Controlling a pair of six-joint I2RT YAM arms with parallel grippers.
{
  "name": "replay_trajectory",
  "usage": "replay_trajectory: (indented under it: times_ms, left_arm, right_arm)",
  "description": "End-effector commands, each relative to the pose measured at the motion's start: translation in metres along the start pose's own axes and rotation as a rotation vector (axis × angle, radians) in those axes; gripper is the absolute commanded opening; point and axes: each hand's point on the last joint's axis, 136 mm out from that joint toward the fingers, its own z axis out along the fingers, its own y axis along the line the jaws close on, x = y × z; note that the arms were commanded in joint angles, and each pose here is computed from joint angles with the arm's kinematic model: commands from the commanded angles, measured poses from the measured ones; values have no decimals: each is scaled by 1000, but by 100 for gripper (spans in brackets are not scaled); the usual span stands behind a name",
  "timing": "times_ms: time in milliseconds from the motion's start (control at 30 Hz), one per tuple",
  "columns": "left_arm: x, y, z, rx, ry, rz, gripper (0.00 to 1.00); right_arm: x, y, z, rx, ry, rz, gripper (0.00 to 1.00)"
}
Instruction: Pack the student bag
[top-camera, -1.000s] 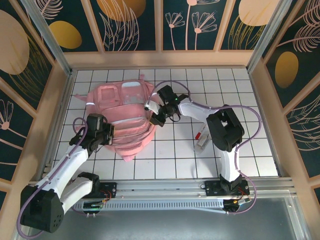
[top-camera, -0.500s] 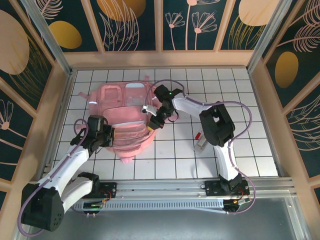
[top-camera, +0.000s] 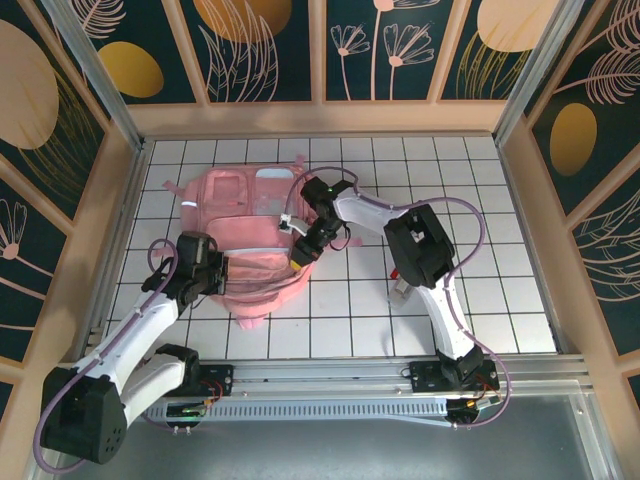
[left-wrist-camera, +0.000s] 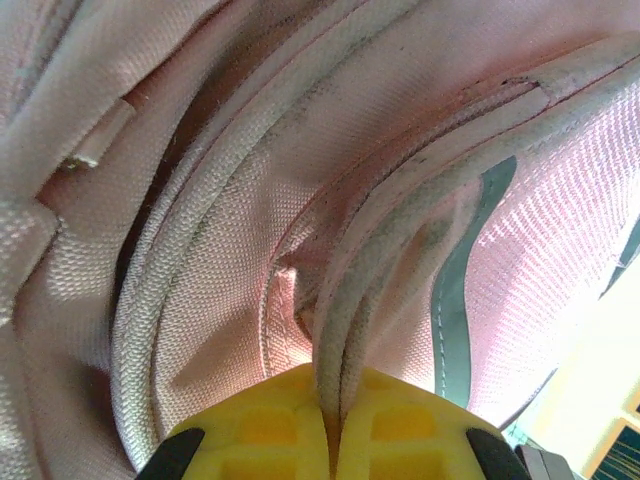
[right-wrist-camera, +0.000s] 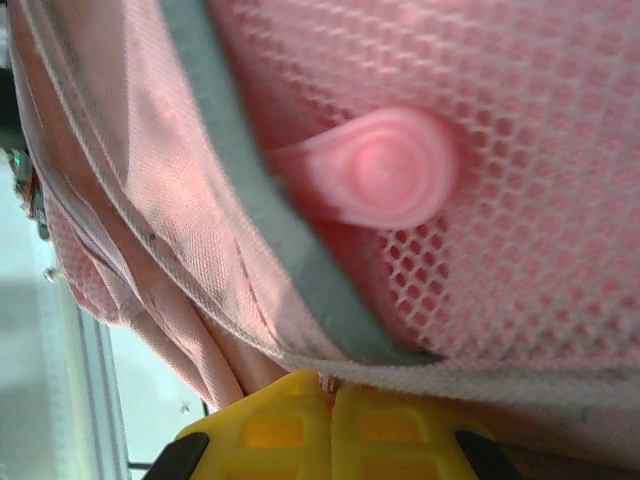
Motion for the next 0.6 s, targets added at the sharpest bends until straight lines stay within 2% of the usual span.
replay_trajectory:
  times_ms: [0, 100, 300, 567]
  left_arm:
    - [22, -5, 1, 20, 91, -1, 0]
    - [23, -7, 1, 23, 92, 1, 0]
    - [28, -6, 4, 22, 106, 0, 0]
    - [31, -8, 3, 29, 108, 1, 0]
  right_arm:
    - [-33, 39, 1, -182, -89, 47, 0]
    - [-39, 50, -4, -267, -112, 83, 0]
    - [-53, 62, -8, -346, -125, 202, 0]
    - [-55, 70, -1, -384, -108, 250, 0]
